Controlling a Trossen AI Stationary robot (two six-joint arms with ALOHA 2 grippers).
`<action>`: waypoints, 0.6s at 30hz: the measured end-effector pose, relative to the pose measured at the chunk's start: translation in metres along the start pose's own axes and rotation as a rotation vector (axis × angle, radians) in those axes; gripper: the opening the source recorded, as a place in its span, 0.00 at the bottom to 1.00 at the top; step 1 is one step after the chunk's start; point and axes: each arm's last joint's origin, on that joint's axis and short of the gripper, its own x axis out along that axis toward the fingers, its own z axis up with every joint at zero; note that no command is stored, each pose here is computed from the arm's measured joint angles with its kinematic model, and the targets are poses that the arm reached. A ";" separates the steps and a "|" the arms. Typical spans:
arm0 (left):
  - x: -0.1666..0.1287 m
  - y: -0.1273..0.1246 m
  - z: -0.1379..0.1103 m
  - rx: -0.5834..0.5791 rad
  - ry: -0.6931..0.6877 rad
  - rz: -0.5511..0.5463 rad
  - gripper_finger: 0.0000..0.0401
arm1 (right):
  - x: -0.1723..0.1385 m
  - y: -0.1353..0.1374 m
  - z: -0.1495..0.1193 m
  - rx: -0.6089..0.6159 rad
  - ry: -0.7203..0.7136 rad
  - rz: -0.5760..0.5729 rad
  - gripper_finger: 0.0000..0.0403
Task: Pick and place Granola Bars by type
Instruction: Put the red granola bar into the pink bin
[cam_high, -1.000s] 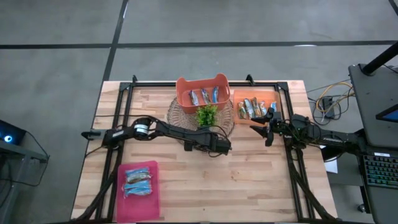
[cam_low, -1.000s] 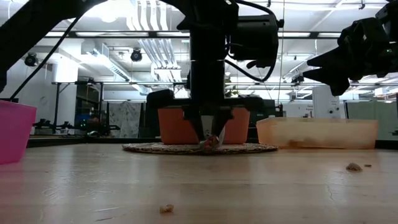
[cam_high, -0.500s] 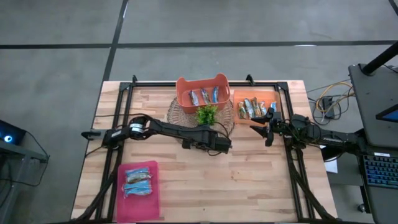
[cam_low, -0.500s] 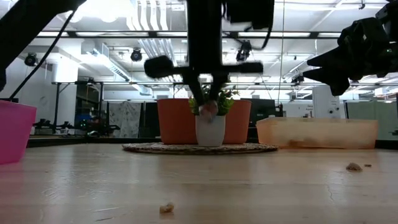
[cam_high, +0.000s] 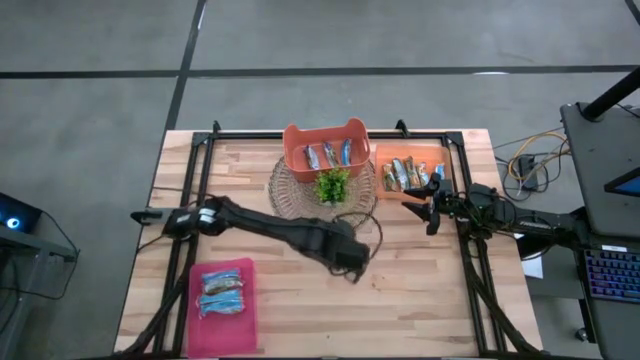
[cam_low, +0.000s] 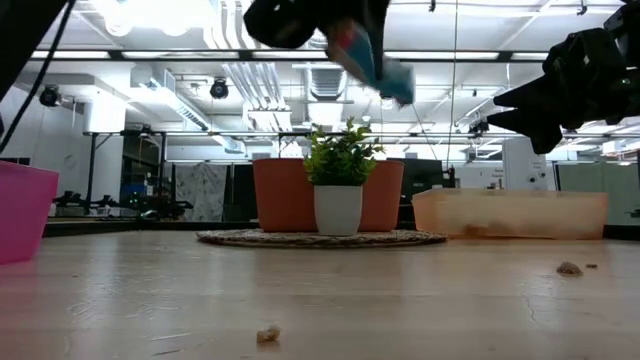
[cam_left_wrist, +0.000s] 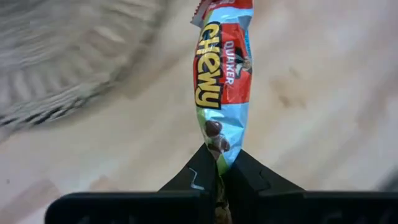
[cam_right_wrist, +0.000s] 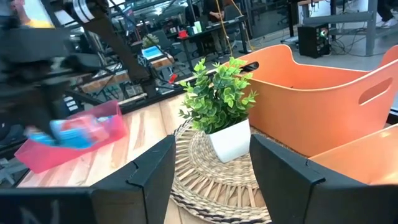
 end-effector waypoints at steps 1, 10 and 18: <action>-0.004 -0.004 -0.005 0.059 0.009 -0.023 0.01 | 0.000 0.000 0.000 0.000 0.000 0.000 0.49; -0.015 -0.011 -0.059 0.417 0.071 -0.011 0.00 | 0.000 0.000 0.000 0.000 0.000 0.000 0.49; -0.029 0.033 -0.093 0.579 0.065 0.081 0.00 | 0.000 0.000 0.000 0.000 0.000 0.000 0.49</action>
